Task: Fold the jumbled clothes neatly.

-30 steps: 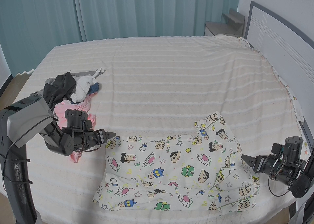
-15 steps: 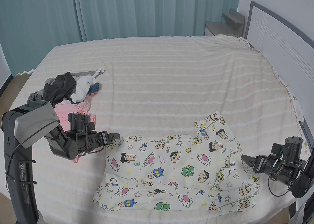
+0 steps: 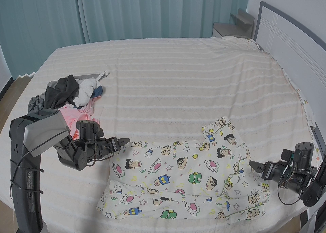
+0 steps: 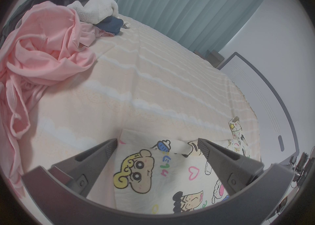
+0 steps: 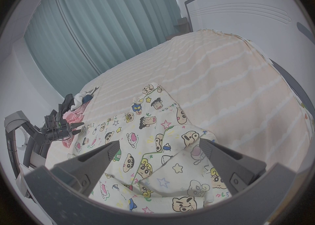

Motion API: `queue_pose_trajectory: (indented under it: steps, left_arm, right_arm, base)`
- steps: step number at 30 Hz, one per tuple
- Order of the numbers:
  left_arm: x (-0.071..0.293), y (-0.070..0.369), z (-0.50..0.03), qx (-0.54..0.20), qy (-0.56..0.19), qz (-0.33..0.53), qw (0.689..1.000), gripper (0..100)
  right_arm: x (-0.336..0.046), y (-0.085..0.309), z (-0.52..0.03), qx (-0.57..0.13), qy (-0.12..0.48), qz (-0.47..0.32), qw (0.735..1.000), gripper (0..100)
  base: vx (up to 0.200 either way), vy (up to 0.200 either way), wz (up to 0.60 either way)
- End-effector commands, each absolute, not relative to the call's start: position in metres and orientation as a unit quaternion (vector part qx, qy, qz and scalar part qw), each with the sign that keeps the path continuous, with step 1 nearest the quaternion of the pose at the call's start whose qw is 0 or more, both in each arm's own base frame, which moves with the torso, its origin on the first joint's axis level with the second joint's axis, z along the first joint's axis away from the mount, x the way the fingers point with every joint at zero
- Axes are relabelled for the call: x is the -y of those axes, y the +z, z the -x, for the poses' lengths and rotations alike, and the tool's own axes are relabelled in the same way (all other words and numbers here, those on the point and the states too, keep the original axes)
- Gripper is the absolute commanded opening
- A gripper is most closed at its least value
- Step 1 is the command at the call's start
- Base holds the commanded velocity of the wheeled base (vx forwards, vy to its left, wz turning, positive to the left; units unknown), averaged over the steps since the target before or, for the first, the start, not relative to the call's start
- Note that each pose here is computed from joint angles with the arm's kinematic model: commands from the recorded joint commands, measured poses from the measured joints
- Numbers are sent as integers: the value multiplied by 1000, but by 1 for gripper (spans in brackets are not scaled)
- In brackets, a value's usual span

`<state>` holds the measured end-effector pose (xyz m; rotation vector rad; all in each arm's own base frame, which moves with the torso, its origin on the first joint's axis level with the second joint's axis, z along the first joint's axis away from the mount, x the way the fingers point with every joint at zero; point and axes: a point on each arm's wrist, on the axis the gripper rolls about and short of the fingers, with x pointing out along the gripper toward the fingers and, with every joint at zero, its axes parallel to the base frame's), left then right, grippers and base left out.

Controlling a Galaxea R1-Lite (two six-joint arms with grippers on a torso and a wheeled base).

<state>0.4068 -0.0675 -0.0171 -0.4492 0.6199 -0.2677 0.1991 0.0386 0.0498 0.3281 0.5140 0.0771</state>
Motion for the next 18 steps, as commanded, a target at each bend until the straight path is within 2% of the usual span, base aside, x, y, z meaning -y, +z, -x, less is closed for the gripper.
queue_pose_trajectory:
  steps: [1,5,6,15,18]
  left_arm:
    - [70,-26,-407,-307,-130,223,916,100]
    - [70,-28,-406,-311,-129,225,914,100]
    - [70,-30,-405,-316,-130,229,911,0]
    - [72,-31,-404,-320,-133,232,909,0]
    - [72,-30,-404,-318,-131,230,910,0]
  right_arm:
    - [-40,50,-194,-257,44,-158,952,100]
    - [-41,50,-194,-257,45,-158,952,100]
    - [-41,50,-194,-258,45,-158,952,100]
    - [-39,48,-195,-259,40,-160,952,100]
    - [-31,56,-208,-231,28,-167,958,100]
  base:
    - [0,0,0]
    - [0,0,0]
    - [0,0,0]
    - [0,0,0]
    - [0,0,0]
